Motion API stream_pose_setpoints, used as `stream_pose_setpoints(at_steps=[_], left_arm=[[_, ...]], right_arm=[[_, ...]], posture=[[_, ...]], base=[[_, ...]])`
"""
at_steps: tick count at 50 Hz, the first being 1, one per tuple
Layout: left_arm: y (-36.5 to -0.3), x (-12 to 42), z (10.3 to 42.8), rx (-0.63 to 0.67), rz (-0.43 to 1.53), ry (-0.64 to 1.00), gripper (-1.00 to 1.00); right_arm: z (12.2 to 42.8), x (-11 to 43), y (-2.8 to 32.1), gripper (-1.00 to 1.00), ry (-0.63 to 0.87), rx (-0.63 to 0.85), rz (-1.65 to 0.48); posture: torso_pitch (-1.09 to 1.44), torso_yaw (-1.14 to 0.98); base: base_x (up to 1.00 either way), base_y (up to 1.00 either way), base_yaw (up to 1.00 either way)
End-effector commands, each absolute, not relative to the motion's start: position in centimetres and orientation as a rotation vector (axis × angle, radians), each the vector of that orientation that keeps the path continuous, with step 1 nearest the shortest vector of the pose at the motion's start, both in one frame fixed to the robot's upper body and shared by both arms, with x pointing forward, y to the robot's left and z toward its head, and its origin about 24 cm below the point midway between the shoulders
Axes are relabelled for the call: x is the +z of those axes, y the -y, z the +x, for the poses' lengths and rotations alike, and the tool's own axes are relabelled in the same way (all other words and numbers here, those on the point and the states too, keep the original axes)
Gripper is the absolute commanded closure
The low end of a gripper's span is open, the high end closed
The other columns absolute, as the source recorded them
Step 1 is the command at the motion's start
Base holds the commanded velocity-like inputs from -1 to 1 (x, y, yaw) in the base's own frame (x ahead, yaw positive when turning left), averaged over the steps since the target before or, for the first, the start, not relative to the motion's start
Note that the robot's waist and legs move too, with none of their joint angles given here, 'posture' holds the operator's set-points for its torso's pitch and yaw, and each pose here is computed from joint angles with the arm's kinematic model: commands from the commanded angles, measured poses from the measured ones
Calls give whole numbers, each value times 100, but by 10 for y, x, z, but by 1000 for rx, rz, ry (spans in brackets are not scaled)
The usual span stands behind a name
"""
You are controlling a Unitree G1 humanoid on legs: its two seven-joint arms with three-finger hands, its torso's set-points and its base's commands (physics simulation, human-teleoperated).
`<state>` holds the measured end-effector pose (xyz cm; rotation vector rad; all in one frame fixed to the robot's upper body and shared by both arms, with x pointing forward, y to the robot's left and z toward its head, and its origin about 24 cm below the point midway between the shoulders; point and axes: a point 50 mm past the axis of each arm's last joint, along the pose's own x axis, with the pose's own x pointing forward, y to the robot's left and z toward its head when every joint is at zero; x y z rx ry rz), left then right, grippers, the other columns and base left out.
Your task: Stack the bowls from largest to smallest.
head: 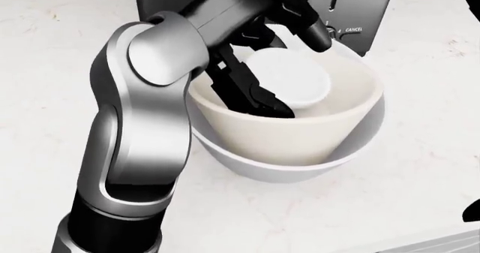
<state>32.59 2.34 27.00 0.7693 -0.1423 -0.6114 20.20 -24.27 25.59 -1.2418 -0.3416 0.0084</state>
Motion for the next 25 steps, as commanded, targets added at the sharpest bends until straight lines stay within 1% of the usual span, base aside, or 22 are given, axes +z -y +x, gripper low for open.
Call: stream_pose_setpoints(at_steps=[1, 2, 5, 9, 10, 12, 14, 21, 25], left_arm=[[-21, 290, 318, -585, 781, 242, -8], [-22, 290, 318, -585, 783, 242, -10], [-22, 289, 318, -583, 784, 242, -29], [-22, 289, 317, -585, 787, 245, -35], [-21, 289, 316, -585, 789, 245, -40], [-21, 289, 316, -587, 789, 246, -60], [-21, 288, 316, -586, 790, 245, -68], [-21, 293, 314, -586, 794, 257, -73], [-23, 307, 311, -577, 783, 278, -76]], right_arm=[[198, 265, 242, -100, 387, -32, -1267], [197, 266, 242, -100, 387, -32, -1267], [197, 266, 242, -100, 387, -32, -1267], [196, 266, 241, -100, 388, -32, -1268], [197, 266, 241, -100, 388, -32, -1267], [196, 266, 241, -100, 388, -33, -1268], [196, 266, 242, -100, 387, -33, -1268], [197, 268, 242, -100, 389, -34, -1268], [196, 269, 241, -100, 392, -33, -1268]], posture=[[0, 0], [0, 0], [0, 0], [0, 0], [0, 0], [0, 0], [0, 0], [0, 0], [0, 0]], base=[[0, 0, 0], [0, 0, 0], [0, 0, 0], [0, 0, 0], [0, 0, 0], [0, 0, 0], [0, 0, 0], [0, 0, 0], [0, 0, 0]])
